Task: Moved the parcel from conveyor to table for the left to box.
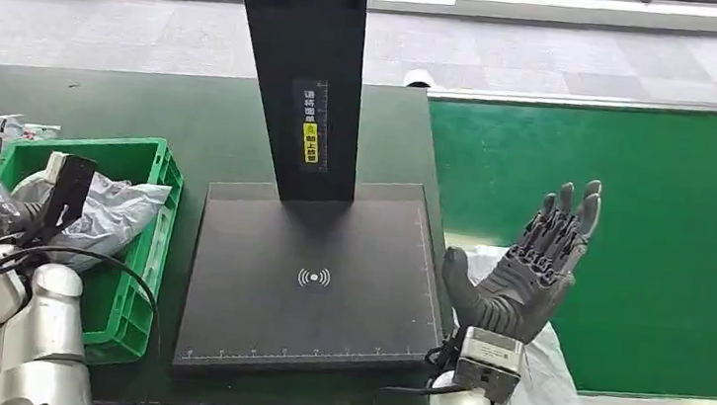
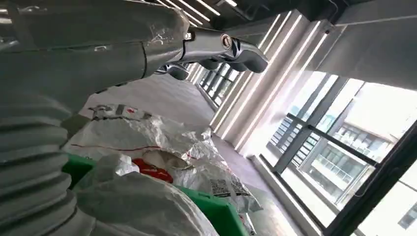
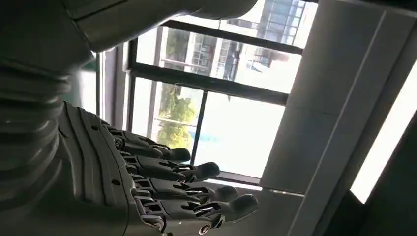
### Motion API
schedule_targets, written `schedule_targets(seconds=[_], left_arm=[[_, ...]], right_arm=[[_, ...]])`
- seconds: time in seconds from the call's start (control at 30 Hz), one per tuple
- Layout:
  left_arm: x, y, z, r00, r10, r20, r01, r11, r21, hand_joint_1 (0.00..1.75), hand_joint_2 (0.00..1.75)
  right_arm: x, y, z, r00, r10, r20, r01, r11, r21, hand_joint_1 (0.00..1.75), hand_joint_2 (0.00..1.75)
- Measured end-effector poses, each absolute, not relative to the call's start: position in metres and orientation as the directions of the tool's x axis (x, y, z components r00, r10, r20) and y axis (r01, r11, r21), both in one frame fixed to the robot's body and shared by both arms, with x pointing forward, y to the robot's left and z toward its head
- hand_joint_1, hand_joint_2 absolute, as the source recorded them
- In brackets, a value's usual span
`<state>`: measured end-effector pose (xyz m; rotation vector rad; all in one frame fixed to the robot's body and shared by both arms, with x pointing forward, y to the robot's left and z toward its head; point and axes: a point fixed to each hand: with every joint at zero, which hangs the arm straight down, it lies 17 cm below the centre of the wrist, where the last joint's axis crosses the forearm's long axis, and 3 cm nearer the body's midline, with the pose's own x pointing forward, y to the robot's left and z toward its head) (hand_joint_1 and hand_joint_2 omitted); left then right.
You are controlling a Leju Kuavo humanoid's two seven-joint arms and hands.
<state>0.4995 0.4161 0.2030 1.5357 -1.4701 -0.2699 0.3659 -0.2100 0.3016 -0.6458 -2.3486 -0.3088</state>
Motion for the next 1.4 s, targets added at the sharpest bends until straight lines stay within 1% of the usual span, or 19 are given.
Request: schedule_targets(seconds=[0.13,0.2,0.23,0.27,0.33,0.37,0.6,0.67,0.77,0.8,0.83,0.87,0.9,1.07,1.1,1.23,1.4], left_arm=[[0.502,0.401,0.213,0.149,-0.889,0.432,-0.677,0.227,0.7,0.0,0.0],[0.503,0.396,0.219,0.097,-0.888,0.449,-0.697,0.262,0.668,0.0,0.0],[0.506,0.392,0.216,0.041,-0.862,0.505,-0.696,0.337,0.634,0.0,0.0],[0.512,0.387,0.211,-0.03,-0.805,0.592,-0.686,0.448,0.574,0.0,0.0],[0.519,0.386,0.195,-0.151,-0.584,0.798,-0.665,0.657,0.355,0.0,0.0],[0.518,0.389,0.192,-0.18,-0.52,0.835,-0.665,0.69,0.287,0.0,0.0],[0.518,0.389,0.192,-0.18,-0.52,0.835,-0.665,0.69,0.287,0.0,0.0],[0.518,0.389,0.191,-0.188,-0.501,0.845,-0.664,0.699,0.266,0.0,0.0],[0.518,0.389,0.189,-0.206,-0.46,0.864,-0.66,0.717,0.225,0.0,0.0],[0.516,0.392,0.186,-0.236,-0.387,0.891,-0.659,0.738,0.146,0.0,0.0],[0.515,0.394,0.185,-0.243,-0.367,0.898,-0.663,0.739,0.123,0.0,0.0],[0.509,0.4,0.186,-0.272,-0.321,0.907,-0.678,0.733,0.057,0.0,0.0],[0.505,0.398,0.193,-0.304,-0.311,0.901,-0.679,0.734,0.024,0.0,0.0],[0.505,0.392,0.205,-0.333,-0.328,0.884,-0.668,0.744,0.024,0.0,0.0],[0.501,0.395,0.204,-0.338,-0.316,0.887,-0.677,0.736,0.004,0.0,1.75],[0.476,0.394,0.216,-0.389,-0.315,0.865,-0.702,0.71,-0.057,0.0,1.75],[0.442,0.365,0.245,-0.489,-0.333,0.806,-0.67,0.736,-0.102,0.0,1.75]], right_arm=[[0.367,-0.212,0.299,-0.645,0.367,0.671,0.53,0.847,0.046,0.0,1.75],[0.367,-0.213,0.297,-0.639,0.368,0.675,0.532,0.845,0.043,0.0,1.75],[0.368,-0.215,0.296,-0.636,0.371,0.676,0.535,0.844,0.041,0.0,1.75],[0.368,-0.216,0.294,-0.632,0.371,0.68,0.538,0.842,0.04,0.0,1.75],[0.369,-0.216,0.291,-0.626,0.373,0.685,0.54,0.841,0.034,0.0,1.75],[0.369,-0.216,0.291,-0.625,0.374,0.685,0.539,0.842,0.033,0.0,1.75],[0.369,-0.216,0.291,-0.625,0.374,0.685,0.539,0.842,0.033,0.0,1.75],[0.37,-0.216,0.29,-0.625,0.374,0.686,0.539,0.842,0.032,0.0,1.75],[0.37,-0.216,0.289,-0.623,0.374,0.687,0.539,0.842,0.03,0.0,1.75],[0.37,-0.215,0.288,-0.621,0.378,0.687,0.54,0.841,0.024,0.0,1.75],[0.37,-0.215,0.288,-0.62,0.38,0.686,0.541,0.841,0.022,0.0,1.75],[0.37,-0.217,0.286,-0.613,0.393,0.685,0.547,0.837,0.009,0.0,1.75],[0.372,-0.22,0.28,-0.597,0.405,0.693,0.557,0.831,-0.006,0.0,1.75],[0.373,-0.224,0.272,-0.577,0.416,0.703,0.566,0.824,-0.023,0.0,1.75],[0.374,-0.223,0.272,-0.574,0.428,0.698,0.568,0.822,-0.036,0.0,1.75],[0.381,-0.226,0.245,-0.502,0.506,0.701,0.588,0.794,-0.151,0.0,1.75],[0.391,-0.257,0.193,-0.345,0.598,0.724,0.628,0.72,-0.295,0.0,1.75]])
